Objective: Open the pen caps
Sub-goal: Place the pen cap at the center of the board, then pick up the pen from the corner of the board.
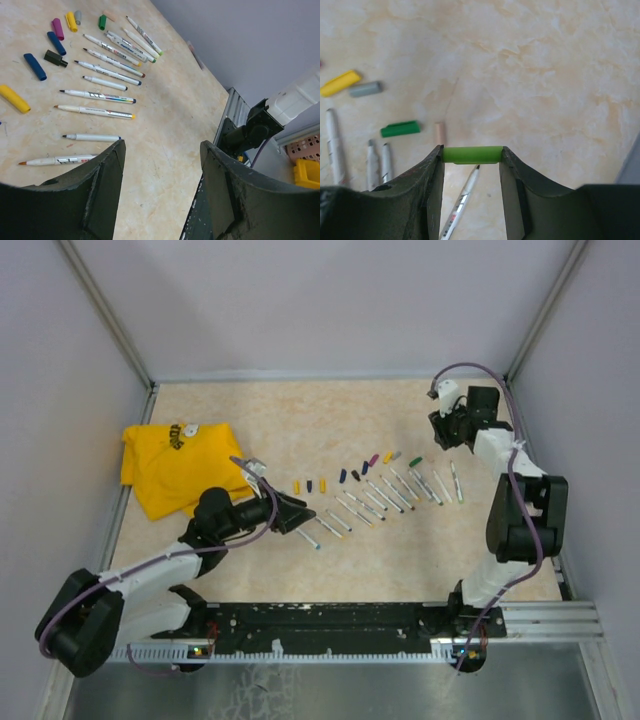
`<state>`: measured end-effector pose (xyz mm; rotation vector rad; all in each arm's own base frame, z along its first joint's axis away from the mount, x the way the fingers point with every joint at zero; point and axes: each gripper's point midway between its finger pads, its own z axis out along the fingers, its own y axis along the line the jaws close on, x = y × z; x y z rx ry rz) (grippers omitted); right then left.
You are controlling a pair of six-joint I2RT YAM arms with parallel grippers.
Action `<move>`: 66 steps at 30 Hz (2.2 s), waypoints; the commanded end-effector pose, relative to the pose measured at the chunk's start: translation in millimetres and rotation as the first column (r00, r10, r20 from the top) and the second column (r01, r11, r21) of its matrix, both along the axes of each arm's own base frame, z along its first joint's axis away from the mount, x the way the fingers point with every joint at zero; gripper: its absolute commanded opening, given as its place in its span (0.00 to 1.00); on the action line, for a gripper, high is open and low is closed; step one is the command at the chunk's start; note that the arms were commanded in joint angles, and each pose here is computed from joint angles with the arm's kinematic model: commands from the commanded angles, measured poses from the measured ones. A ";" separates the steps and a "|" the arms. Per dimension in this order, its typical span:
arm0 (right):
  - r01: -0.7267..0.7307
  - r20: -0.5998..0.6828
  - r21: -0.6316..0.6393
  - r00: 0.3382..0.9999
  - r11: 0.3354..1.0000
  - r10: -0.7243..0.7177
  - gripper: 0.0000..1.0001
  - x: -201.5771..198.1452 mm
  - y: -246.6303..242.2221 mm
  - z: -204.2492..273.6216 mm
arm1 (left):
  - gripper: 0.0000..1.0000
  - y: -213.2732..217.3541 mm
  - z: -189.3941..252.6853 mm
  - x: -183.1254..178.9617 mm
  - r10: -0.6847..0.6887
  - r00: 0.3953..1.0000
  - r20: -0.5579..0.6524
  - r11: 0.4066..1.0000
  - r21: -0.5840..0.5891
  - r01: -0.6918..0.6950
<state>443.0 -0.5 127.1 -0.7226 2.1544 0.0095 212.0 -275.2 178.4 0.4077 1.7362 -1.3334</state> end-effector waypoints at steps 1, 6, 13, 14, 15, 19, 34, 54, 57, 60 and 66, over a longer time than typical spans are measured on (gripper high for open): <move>0.178 -0.095 -0.063 0.978 0.982 -0.183 0.20 24.0 -31.1 -22.7 | 0.67 13.4 -7.4 2.7 0.062 0.998 0.024 0.997 0.040 -0.063; 0.190 -0.179 -0.076 0.963 0.979 -0.201 0.22 26.2 -34.4 -47.9 | 0.69 21.4 -7.6 3.4 0.104 0.994 0.031 0.993 0.052 -0.105; 0.223 -0.232 -0.099 0.943 0.970 -0.240 0.26 29.1 -41.4 -68.2 | 0.69 22.9 -9.6 0.3 0.101 0.995 0.025 0.994 0.049 -0.102; 0.226 -0.244 -0.096 0.939 0.969 -0.243 0.26 29.4 -41.6 -70.7 | 0.69 23.1 -10.2 -0.3 0.100 0.995 0.023 0.994 0.049 -0.101; 0.226 -0.256 -0.093 0.936 0.970 -0.243 0.27 28.8 -40.8 -72.9 | 0.70 23.3 -9.8 -0.2 0.102 0.995 0.024 0.994 0.047 -0.103; 0.225 -0.285 -0.088 0.928 0.970 -0.241 0.35 26.8 -39.8 -82.2 | 0.69 23.4 -10.7 -0.9 0.101 0.995 0.022 0.994 0.047 -0.101; 0.219 -0.290 -0.076 0.929 0.973 -0.232 0.51 27.7 -38.7 -78.2 | 0.70 20.7 -11.9 -6.5 0.073 0.997 -0.001 0.997 0.028 -0.073; 0.279 -0.056 0.114 0.960 0.953 -0.275 0.59 -42.6 -78.8 37.6 | 0.74 21.2 4.4 -19.5 0.033 0.999 0.038 0.999 -0.029 -0.032; 0.372 -0.043 0.095 0.928 0.923 -0.369 0.59 -83.3 -107.9 32.7 | 0.79 22.5 4.5 -20.4 0.038 0.998 0.040 0.998 -0.041 -0.036; 0.548 -0.055 -0.010 0.835 0.836 -0.548 0.59 -122.6 -148.3 15.0 | 0.84 23.1 5.1 -21.0 0.042 0.998 0.041 0.998 -0.056 -0.039; 0.697 -0.074 -0.070 0.710 0.714 -0.700 0.56 -184.3 -198.5 -14.8 | 0.85 20.1 2.7 -22.8 0.020 1.000 0.024 0.998 -0.067 -0.018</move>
